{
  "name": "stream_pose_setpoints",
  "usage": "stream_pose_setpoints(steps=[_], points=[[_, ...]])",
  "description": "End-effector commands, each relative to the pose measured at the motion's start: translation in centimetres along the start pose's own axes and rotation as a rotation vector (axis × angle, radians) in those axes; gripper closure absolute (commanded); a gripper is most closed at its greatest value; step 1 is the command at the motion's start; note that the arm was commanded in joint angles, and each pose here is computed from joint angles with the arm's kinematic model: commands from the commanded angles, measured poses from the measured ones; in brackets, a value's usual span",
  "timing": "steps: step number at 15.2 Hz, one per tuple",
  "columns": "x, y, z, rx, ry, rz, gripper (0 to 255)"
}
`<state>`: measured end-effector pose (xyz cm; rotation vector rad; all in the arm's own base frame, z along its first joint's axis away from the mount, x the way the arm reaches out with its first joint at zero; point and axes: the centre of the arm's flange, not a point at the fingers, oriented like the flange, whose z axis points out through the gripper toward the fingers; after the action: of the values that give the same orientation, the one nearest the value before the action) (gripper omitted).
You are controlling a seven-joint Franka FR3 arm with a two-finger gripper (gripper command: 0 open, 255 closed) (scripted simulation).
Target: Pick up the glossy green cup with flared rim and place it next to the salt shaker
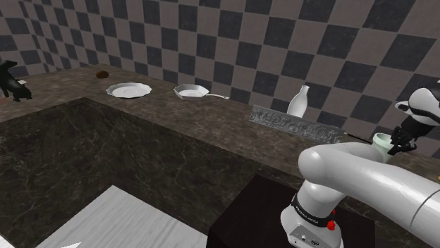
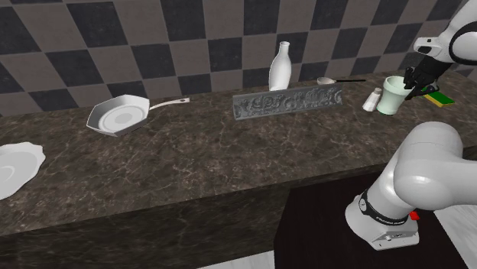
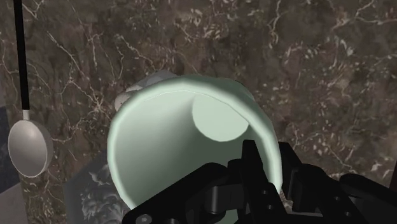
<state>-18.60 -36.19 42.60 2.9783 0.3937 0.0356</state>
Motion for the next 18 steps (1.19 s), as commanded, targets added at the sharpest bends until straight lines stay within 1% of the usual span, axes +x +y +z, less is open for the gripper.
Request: stream_pose_setpoints(steps=[1, 7, 14, 15, 18], points=[[0.0, -0.2, 1.0, -0.001, 0.000, 0.000, 255], [0.0, -0.6, 4.3, -0.001, 0.000, 0.000, 255], [0.0, -0.6, 4.3, -0.001, 0.000, 0.000, 255], [0.0, -0.6, 4.3, -0.001, 0.000, 0.000, 0], [0.0, -0.6, 4.3, -0.001, 0.000, 0.000, 0]])
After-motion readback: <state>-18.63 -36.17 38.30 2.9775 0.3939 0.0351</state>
